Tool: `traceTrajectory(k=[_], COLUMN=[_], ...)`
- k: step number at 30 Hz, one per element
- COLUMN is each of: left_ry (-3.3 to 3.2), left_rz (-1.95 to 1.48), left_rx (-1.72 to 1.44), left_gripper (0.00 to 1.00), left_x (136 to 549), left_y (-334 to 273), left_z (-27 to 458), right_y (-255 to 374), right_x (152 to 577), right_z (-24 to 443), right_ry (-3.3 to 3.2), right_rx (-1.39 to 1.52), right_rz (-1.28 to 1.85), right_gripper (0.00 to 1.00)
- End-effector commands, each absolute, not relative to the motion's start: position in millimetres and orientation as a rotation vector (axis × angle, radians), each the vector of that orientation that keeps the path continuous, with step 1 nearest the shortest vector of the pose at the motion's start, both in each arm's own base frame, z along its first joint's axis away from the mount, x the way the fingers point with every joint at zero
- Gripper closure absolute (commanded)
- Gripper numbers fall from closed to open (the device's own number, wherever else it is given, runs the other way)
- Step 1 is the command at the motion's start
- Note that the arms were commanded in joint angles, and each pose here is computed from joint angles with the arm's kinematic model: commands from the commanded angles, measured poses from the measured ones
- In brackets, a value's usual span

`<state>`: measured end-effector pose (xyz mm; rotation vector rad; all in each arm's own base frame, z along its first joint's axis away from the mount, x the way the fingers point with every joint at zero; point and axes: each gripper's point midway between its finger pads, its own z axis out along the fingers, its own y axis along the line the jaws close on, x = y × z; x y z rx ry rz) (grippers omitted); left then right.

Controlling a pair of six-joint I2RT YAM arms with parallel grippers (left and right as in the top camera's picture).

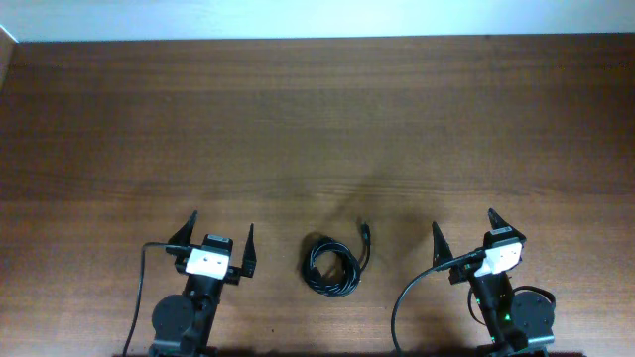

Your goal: Untangle cables

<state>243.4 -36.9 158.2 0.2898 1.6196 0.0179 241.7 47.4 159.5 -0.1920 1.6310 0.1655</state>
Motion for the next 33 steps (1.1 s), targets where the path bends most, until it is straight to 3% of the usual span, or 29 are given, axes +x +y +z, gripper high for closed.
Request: traceTrajectory(k=[1,13,22,33], left_ry=[1.674,1.930,2.309,2.646], left_rz=[-0.057,-0.316,-0.575,-0.563], left_rx=[0.309,0.486,0.550,0.953], left_gripper=[0.01,0.01,0.01,0.01], left_x=[238.4,216.8,233.2,236.4], left_y=[-45.6,-83.3,-109.4,-190.9], left_z=[154.9,170.6,182.4,113.3], right_y=[49.2,49.2,49.2,49.2], right_x=[240.9,240.9,240.9,241.0], right_z=[157.8,157.8,157.8,157.6], right_ry=[1.631,1.631,1.631,1.632], right_rx=[-0.204,-0.204,-0.204,-0.204], right_rz=[0.174,0.174,0.174,0.174], right_gripper=[0.01,0.01,0.01,0.01])
